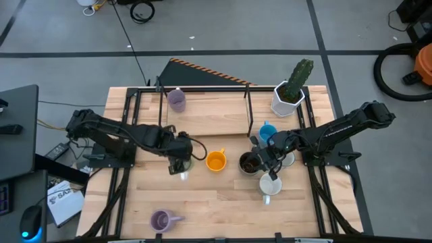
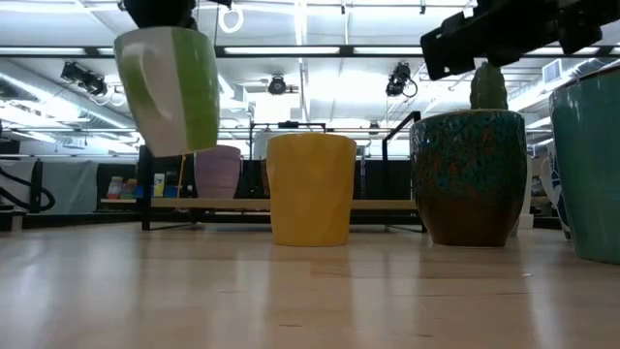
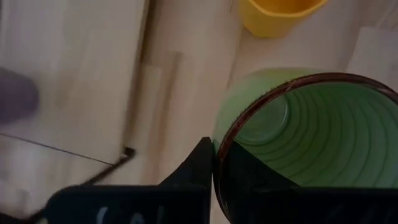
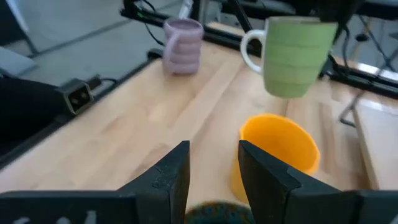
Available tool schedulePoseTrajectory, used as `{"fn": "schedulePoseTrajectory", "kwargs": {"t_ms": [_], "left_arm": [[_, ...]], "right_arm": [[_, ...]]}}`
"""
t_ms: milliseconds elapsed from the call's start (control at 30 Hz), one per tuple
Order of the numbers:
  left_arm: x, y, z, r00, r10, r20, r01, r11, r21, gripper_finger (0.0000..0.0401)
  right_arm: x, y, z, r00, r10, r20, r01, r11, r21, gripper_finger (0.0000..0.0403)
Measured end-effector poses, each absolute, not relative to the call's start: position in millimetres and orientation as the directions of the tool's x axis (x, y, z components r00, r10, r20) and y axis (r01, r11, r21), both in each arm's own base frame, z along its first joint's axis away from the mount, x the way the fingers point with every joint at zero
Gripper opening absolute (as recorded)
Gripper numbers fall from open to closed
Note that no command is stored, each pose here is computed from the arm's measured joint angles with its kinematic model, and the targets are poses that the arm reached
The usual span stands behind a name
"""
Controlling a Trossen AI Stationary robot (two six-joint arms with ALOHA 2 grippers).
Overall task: Place coffee mugs
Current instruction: Put the green mug on the shelf
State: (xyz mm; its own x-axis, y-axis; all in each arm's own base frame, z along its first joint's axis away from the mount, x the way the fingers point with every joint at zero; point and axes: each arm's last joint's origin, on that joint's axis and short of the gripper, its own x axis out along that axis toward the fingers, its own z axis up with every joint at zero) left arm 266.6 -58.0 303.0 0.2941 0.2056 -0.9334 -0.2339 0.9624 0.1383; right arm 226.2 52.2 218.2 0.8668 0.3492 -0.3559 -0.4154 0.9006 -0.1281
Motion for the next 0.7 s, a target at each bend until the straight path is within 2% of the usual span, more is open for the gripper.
{"fn": "schedulePoseTrajectory", "kwargs": {"t_ms": [333, 567, 700], "left_arm": [[271.7, -57.8, 305.9, 0.369, 0.350, -0.861, 0.014, 0.924, 0.382, 0.0025], [273.5, -72.3, 300.6, 0.381, 0.397, -0.835, 0.050, 0.893, 0.447, 0.0024], [277.2, -70.9, 298.3, 0.380, 0.393, -0.837, 0.032, 0.899, 0.436, 0.0024]], "right_arm": [[214.7, 49.5, 229.7, 0.894, 0.294, -0.338, -0.375, 0.903, -0.208, 0.0142], [214.9, 47.2, 230.4, 0.914, 0.228, -0.335, -0.319, 0.915, -0.247, 0.0142], [216.0, 46.3, 230.4, 0.924, 0.189, -0.331, -0.288, 0.916, -0.280, 0.0142]]}}
